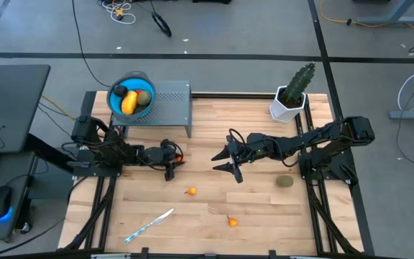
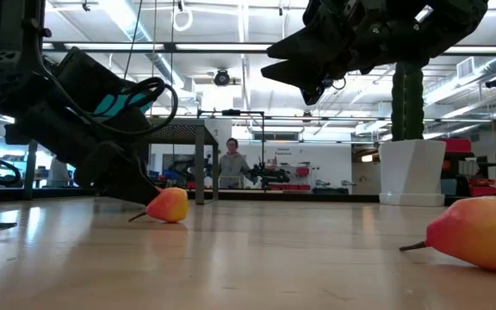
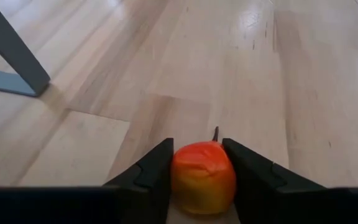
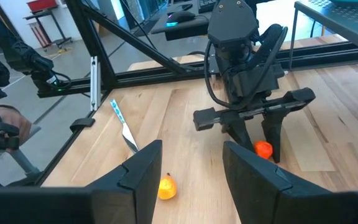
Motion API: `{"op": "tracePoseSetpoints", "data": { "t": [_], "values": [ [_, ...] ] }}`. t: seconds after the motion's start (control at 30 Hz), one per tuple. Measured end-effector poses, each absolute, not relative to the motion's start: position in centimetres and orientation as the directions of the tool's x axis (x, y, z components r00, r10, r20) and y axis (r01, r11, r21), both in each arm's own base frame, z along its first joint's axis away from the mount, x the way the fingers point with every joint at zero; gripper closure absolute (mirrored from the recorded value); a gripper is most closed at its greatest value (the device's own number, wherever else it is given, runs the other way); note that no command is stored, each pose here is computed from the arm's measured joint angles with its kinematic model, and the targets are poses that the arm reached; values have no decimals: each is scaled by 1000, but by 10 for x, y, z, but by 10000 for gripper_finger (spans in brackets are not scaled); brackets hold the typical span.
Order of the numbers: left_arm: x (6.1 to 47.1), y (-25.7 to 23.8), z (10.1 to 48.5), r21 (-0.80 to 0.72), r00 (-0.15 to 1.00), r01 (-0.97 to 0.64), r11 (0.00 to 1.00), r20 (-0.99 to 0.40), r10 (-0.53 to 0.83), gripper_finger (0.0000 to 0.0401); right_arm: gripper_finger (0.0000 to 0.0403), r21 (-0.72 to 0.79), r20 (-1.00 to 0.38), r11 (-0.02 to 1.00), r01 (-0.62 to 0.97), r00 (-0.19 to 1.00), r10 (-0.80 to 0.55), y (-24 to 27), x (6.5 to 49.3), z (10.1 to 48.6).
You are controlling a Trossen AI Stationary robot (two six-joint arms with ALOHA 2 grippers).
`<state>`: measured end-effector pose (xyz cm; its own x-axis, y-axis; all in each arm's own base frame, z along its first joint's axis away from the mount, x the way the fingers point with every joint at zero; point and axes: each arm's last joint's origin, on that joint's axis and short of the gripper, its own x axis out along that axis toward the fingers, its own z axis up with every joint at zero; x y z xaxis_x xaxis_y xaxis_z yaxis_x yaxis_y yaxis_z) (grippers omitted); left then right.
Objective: Pick & Place Fruit
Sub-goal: Put the orange pear into the blue strainer bowl on the shelf
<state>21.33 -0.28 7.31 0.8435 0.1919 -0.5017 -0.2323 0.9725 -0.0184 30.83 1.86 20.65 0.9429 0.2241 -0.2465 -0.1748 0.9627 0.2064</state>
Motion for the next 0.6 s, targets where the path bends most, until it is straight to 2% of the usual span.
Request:
{"op": "tracePoseSetpoints", "data": {
  "t": [0.2,0.47,0.6],
  "values": [
    [214,-3,73,-29,847,-222,975,-501,178,272,223,206,-247,963,-175,943,224,19,308,206],
    [214,-3,73,-38,847,-224,974,-501,176,261,223,206,-247,963,-175,943,224,18,308,206],
    [214,-3,73,-36,848,-221,975,-501,174,269,223,206,-247,963,-175,943,224,19,308,206]
  ]
}}
